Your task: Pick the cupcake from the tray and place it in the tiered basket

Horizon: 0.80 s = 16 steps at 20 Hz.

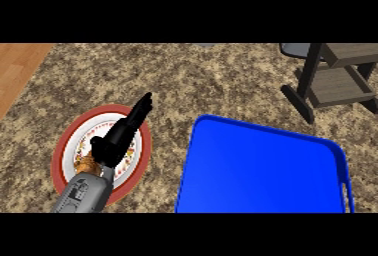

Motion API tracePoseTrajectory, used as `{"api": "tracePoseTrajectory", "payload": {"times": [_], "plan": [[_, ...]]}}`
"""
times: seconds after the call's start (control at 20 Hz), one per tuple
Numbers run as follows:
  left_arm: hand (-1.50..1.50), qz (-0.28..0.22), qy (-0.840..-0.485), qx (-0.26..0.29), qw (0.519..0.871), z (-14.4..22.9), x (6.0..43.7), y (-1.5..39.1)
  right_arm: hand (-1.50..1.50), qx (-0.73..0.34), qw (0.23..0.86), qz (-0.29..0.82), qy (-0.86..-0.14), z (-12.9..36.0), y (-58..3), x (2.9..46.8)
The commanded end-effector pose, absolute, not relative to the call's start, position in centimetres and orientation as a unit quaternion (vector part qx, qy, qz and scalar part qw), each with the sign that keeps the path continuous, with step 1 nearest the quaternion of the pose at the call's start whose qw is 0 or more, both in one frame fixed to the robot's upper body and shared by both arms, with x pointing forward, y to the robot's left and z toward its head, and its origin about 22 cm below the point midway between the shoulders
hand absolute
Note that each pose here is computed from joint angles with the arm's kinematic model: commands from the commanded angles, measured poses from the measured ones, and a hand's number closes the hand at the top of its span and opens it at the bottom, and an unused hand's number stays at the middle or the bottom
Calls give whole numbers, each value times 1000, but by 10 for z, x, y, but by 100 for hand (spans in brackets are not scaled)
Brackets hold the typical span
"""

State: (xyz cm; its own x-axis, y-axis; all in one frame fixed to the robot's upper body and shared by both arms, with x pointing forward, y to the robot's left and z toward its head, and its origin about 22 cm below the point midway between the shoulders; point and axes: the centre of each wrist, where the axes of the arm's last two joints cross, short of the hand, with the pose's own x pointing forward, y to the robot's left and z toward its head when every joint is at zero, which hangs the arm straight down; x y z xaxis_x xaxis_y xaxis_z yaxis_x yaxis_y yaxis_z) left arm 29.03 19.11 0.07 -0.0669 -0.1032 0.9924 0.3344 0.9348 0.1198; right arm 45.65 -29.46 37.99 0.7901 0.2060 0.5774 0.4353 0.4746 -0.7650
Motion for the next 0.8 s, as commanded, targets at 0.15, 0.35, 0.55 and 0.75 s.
{"api": "tracePoseTrajectory", "payload": {"times": [0.15,0.35,0.55,0.75], "plan": [[0,-167,-710,-79,680,3,294,192,-150,-483,787,-207,-322,391,-289,454],[0,-160,-706,-80,686,-5,289,189,-150,-577,709,-231,-333,409,-301,444],[0,-153,-705,-72,689,-6,290,199,-150,-670,622,-254,-315,419,-306,437],[0,-143,-710,-72,686,-1,294,206,-150,-709,553,-286,-331,456,-304,420]]}}
